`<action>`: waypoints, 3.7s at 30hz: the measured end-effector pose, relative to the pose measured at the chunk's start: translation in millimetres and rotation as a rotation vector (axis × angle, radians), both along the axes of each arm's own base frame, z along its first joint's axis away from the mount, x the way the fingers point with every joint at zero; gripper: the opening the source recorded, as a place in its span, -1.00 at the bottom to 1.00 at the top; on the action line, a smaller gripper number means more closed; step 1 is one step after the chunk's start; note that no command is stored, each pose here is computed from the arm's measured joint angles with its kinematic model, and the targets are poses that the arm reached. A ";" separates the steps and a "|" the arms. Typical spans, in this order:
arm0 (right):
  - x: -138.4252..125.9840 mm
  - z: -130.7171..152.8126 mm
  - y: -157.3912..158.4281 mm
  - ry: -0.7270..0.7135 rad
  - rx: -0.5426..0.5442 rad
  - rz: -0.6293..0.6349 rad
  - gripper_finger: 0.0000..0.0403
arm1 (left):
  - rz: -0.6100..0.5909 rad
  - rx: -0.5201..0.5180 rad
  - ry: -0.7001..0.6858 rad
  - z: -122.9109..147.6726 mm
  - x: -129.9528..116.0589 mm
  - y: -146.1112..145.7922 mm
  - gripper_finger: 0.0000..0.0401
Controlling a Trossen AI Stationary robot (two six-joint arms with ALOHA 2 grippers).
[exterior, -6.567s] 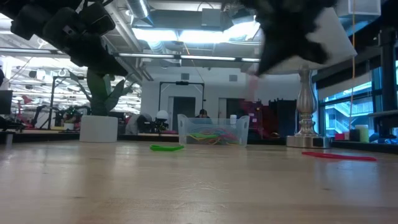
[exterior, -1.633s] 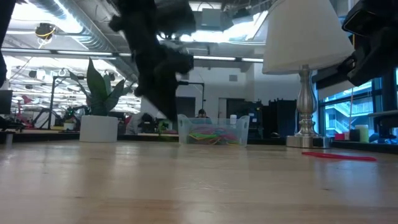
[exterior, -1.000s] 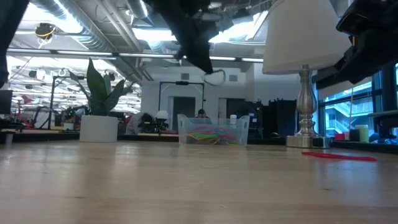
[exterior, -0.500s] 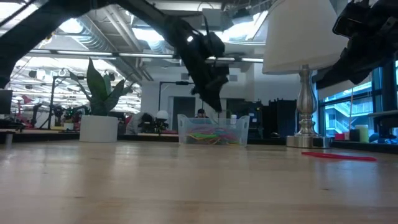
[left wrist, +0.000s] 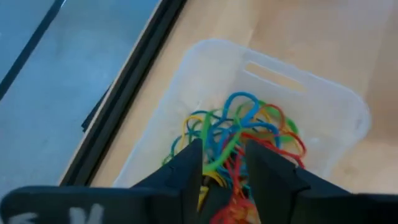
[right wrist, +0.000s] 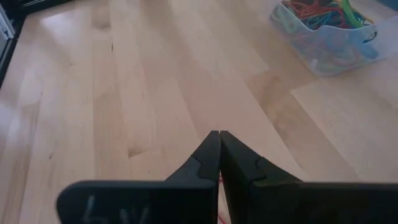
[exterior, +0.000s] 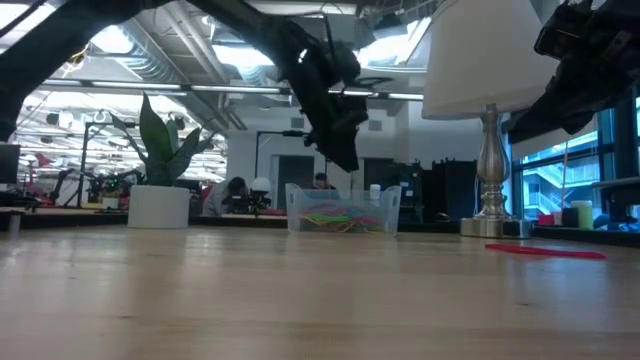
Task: Pick and place rubber bands into bin
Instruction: Put the red rubber band into the transparent bin
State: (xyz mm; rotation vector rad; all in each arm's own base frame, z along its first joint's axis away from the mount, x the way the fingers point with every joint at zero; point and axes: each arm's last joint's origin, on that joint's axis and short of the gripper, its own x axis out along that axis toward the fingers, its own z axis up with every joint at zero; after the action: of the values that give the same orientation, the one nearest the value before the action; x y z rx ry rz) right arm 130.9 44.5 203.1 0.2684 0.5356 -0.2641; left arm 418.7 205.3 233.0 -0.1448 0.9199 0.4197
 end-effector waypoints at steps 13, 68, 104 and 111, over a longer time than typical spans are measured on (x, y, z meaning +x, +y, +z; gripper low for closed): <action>-0.2 -0.2 0.0 0.004 -0.004 0.003 -0.93 | -0.093 -0.042 0.149 23.8 1.7 -100.4 -0.96; 86.2 44.8 3.3 0.249 0.161 -0.295 -0.96 | -0.279 0.088 -0.795 -67.3 -299.1 -195.9 -0.99; 84.8 42.9 4.4 0.302 0.146 -0.225 -0.95 | -0.301 0.081 -0.951 -65.9 -321.5 -198.8 -0.99; 87.7 38.3 -0.7 0.330 0.139 -0.256 -0.95 | -0.301 0.081 -0.951 -65.9 -321.5 -198.8 -0.99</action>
State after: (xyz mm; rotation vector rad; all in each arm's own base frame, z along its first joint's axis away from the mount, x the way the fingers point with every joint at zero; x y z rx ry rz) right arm 218.6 43.8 241.4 0.4336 0.8495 -0.5258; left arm 97.2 6.5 167.1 -0.1096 -0.0183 0.0714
